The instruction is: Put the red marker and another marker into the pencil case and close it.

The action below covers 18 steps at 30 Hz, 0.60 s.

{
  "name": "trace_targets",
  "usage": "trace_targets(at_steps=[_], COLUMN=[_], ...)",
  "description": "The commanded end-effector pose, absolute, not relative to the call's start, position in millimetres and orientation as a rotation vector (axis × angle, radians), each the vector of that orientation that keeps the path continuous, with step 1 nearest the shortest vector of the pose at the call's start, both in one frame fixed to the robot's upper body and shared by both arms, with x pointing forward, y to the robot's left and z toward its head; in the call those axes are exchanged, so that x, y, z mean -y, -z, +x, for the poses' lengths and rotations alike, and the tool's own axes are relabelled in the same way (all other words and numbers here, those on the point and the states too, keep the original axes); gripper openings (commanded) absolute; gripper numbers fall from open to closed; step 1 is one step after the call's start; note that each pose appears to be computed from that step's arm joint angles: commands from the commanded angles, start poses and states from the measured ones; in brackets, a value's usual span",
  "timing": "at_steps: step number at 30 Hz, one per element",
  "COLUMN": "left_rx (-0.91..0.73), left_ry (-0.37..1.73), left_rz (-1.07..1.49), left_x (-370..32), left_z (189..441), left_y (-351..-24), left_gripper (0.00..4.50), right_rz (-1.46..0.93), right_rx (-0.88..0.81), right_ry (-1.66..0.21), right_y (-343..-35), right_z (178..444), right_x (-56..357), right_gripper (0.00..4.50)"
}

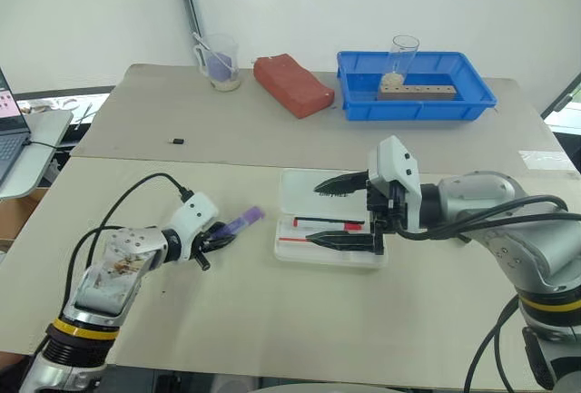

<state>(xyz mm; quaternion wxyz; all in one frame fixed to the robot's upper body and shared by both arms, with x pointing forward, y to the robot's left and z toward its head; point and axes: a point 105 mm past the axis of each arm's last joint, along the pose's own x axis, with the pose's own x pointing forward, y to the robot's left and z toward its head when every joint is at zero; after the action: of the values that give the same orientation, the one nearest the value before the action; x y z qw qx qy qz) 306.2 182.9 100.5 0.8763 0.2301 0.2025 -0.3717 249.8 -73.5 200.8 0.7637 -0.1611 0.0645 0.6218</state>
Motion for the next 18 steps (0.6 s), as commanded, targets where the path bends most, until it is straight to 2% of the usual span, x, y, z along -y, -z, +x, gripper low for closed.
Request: trace_targets(at_steps=[1,3,5,11,18], left_rx=[-0.189,-0.109,-0.099,-0.075,-0.103], left_ry=[0.878,1.017,1.153,1.417,1.532], left_rz=[0.495,0.514,0.595,0.723,0.762], left_x=[-166,-147,-131,-80,-50], left_z=[315,306,294,280,275], left_y=[-166,-189,-191,-167,-133], left_gripper=[0.92,0.92,0.92,0.92,0.92], right_rz=[-0.389,-0.4,-0.41,-0.438,-0.421], right_rx=[-0.104,-0.124,-0.147,-0.211,-0.241], right_ry=[-1.291,-1.26,-1.234,-1.162,-1.094], right_y=[-209,-205,-200,-186,-174], right_z=[250,249,248,245,241], right_x=[86,95,104,125,136], right_gripper=[4.5,4.5,4.5,4.5,4.5])
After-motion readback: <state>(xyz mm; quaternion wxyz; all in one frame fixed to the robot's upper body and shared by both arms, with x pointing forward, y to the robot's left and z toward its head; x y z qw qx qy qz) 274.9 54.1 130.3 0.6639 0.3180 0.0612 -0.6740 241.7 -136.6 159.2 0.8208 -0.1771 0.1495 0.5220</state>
